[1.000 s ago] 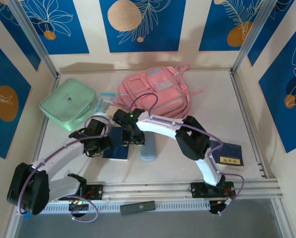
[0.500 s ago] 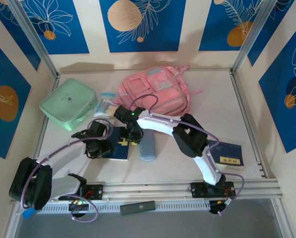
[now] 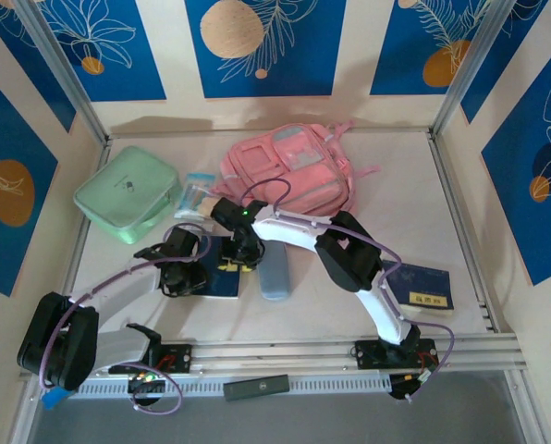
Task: Pack the student bag
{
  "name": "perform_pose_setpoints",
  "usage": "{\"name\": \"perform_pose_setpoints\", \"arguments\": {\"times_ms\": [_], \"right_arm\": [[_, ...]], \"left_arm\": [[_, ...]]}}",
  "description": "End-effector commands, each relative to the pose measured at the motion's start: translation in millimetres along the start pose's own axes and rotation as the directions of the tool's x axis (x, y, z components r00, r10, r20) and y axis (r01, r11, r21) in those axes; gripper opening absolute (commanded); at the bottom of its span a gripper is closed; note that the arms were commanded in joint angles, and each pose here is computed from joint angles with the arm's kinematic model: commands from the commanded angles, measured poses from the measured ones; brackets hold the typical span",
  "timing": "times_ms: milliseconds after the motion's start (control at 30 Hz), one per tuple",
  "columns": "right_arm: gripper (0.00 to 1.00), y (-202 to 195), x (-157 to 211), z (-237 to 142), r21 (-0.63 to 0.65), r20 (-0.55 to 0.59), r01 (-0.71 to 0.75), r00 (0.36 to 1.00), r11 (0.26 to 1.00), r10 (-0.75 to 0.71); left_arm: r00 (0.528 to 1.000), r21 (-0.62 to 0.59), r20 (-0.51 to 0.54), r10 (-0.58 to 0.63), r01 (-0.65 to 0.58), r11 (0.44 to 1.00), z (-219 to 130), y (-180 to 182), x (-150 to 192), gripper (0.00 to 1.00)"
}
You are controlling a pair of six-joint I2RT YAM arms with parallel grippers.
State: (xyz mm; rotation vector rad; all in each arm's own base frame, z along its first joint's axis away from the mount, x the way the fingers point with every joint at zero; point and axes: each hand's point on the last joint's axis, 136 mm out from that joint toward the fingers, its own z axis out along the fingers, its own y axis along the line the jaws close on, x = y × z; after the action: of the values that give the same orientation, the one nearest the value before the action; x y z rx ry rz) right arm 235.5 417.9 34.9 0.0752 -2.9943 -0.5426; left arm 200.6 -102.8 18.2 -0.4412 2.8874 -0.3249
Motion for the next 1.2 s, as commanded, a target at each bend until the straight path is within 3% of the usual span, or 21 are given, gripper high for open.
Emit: {"name": "perform_pose_setpoints", "arguments": {"times_ms": [0, 200, 533, 867, 1000, 1167], "right_arm": [[0.53, 43.5, 9.9, -42.0, -0.165, 0.018, 0.073, 0.997, 0.984, -0.071], [0.47, 47.2, 13.8, -50.6, -0.209, 0.013, 0.076, 0.997, 0.975, -0.075], [0.34, 32.0, 12.0, -31.1, -0.196, -0.011, 0.053, 0.998, 0.979, -0.056], [0.09, 37.5, 7.6, -35.4, -0.219, 0.028, 0.107, 0.994, 0.97, -0.103], [0.01, 42.6, 8.7, -42.7, -0.237, 0.056, 0.14, 0.99, 0.961, -0.131], [0.0, 49.7, 9.2, -59.7, -0.28, 0.103, 0.177, 0.983, 0.944, -0.154]], "left_arm": [[1.0, -0.011, -0.025, 0.002, -0.003, 1.0, 7.5, 1.2, 6.7, 0.36], [1.0, -0.017, -0.025, 0.005, -0.006, 1.0, 8.3, 2.2, 7.8, 0.36], [1.0, 0.008, -0.023, 0.012, -0.012, 1.0, 5.1, -5.5, 5.7, 0.36], [1.0, 0.078, -0.002, 0.004, -0.004, 0.997, -5.1, -18.7, 5.6, 0.36], [0.999, 0.101, 0.036, 0.001, -0.005, 0.995, -15.4, -21.7, 1.2, 0.4], [0.998, 0.106, 0.065, 0.009, -0.016, 0.994, -27.9, -24.4, -4.4, 0.49]]}}
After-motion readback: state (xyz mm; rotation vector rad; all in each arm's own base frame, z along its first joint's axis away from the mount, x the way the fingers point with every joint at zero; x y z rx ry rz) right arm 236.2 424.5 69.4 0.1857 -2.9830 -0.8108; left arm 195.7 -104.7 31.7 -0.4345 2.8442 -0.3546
